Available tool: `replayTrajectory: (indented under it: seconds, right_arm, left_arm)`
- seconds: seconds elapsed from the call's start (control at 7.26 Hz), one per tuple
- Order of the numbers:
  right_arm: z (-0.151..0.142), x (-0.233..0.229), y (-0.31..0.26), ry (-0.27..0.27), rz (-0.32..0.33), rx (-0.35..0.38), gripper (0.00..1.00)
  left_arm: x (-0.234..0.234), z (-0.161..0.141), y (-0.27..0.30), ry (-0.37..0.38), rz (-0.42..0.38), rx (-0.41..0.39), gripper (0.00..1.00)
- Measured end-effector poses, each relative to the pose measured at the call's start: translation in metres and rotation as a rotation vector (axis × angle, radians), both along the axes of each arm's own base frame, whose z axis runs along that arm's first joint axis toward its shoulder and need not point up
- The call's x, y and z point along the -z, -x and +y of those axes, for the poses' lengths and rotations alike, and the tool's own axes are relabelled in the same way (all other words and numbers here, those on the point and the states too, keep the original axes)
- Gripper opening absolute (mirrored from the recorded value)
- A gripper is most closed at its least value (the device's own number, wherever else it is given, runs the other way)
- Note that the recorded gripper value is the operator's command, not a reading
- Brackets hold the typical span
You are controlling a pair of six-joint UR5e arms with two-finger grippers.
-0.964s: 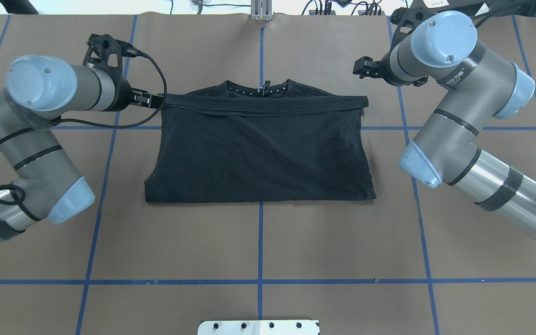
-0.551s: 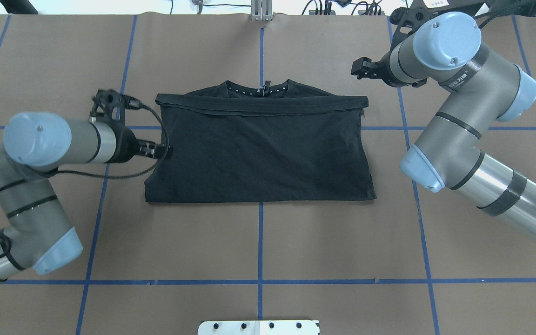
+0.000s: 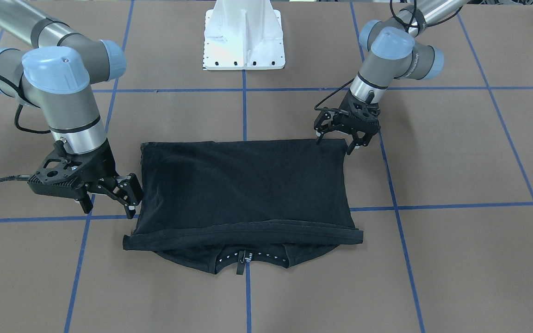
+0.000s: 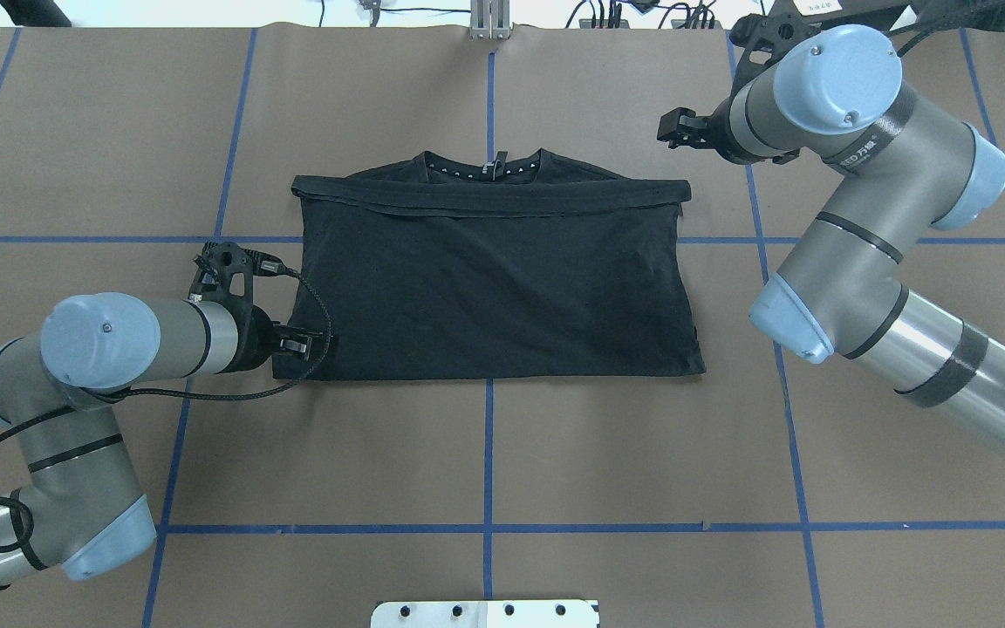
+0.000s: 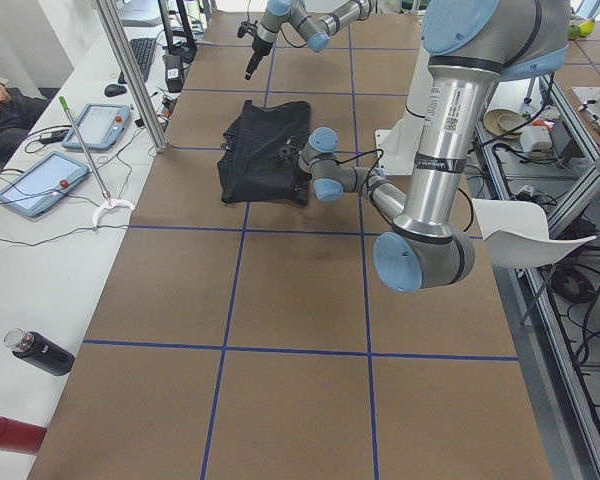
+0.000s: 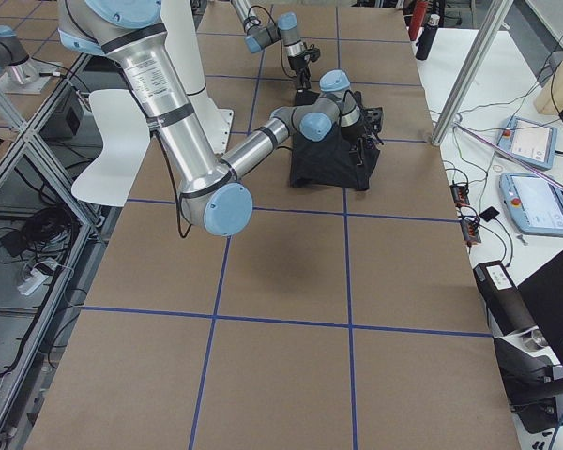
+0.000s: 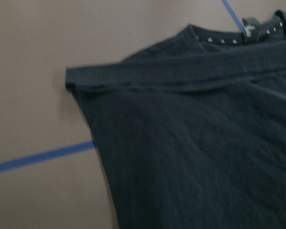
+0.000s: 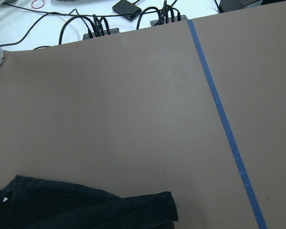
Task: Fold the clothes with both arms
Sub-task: 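Move the left gripper to the folded shirt's side edge while the right arm withdraws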
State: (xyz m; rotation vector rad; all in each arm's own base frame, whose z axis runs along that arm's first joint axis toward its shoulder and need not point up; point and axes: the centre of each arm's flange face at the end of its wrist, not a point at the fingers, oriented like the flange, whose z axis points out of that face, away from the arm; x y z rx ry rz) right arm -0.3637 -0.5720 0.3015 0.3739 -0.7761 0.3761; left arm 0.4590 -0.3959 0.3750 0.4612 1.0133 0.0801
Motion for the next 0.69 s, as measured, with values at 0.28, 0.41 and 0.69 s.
replayTrajectory:
  seconds: [0.28,0.41,0.69]
  right_arm:
    - [0.0,-0.001,0.0,0.001,0.002,0.0,1.0]
    - [0.001,-0.001,0.001,0.0,0.001,0.001,1.0]
    - [0.001,-0.001,0.002,0.001,0.001,0.0,1.0]
  left_arm:
    - [-0.007,0.002,-0.003,0.01,-0.01,0.006,0.74]
    - [-0.011,0.001,-0.004,0.014,-0.016,0.007,0.61]
    - [-0.015,0.002,-0.004,0.017,-0.023,0.006,0.55]
